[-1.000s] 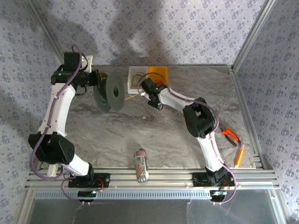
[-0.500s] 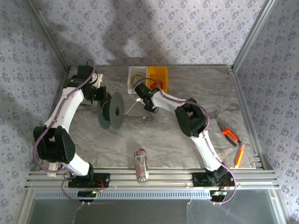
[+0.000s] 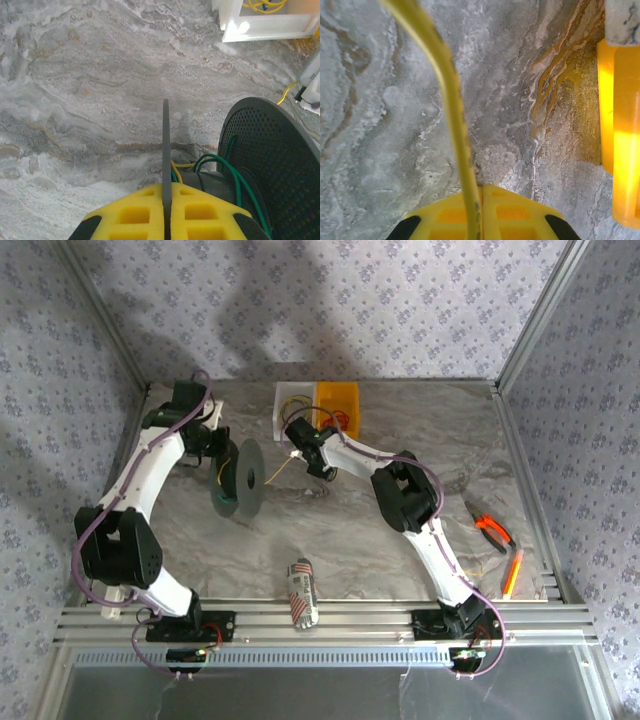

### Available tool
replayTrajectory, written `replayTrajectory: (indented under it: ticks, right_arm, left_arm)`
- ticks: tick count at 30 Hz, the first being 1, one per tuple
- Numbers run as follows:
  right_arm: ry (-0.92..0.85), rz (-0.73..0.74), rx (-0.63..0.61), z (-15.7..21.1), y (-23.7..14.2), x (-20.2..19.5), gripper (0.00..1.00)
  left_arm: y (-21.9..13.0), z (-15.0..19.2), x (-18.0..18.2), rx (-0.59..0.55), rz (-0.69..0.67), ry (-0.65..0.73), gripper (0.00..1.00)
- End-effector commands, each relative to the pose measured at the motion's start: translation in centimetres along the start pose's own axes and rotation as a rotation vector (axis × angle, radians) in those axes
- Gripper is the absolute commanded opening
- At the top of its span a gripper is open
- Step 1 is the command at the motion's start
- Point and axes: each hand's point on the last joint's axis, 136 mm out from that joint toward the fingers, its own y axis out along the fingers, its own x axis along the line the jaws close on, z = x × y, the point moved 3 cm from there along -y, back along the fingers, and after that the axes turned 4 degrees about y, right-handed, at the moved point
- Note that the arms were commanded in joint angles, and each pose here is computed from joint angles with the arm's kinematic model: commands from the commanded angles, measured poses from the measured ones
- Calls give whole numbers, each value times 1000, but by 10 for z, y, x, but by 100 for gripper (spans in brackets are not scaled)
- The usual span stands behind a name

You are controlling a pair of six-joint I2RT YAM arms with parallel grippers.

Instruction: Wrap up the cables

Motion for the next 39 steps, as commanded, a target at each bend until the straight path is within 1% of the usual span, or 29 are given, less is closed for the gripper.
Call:
replayTrajectory:
  ticks: [1, 7, 11, 17, 23, 28, 30, 32, 39]
  right_arm:
    - [47, -8, 56, 8, 33, 1, 0]
    - [89, 1, 74, 9, 43, -7, 0]
    - [93, 4, 78, 9, 49, -8, 0]
    - [91, 5, 87, 9, 59, -7, 0]
    - [100, 4, 88, 10, 64, -7, 0]
    - [103, 4, 87, 10, 66, -7, 0]
    - [103, 4, 84, 10, 67, -8, 0]
    - [105, 3, 82, 9, 66, -9, 0]
    - [108, 0, 75, 8, 67, -10, 0]
  left_arm:
    - [-10, -27, 0, -82, -14, -2, 0]
    - [-18, -38, -2, -103, -8, 1, 0]
    - [-12, -34, -5, -86, 2, 0, 6]
    - [-8, -30, -10, -70, 31, -3, 21]
    - [-9, -25, -11, -48, 41, 1, 29]
    - [-16, -18, -12, -7, 45, 23, 42]
    - [-20, -14, -12, 18, 44, 41, 49]
    - [-23, -10, -12, 49, 53, 50, 53]
    - [-22, 16, -9, 189, 52, 65, 51]
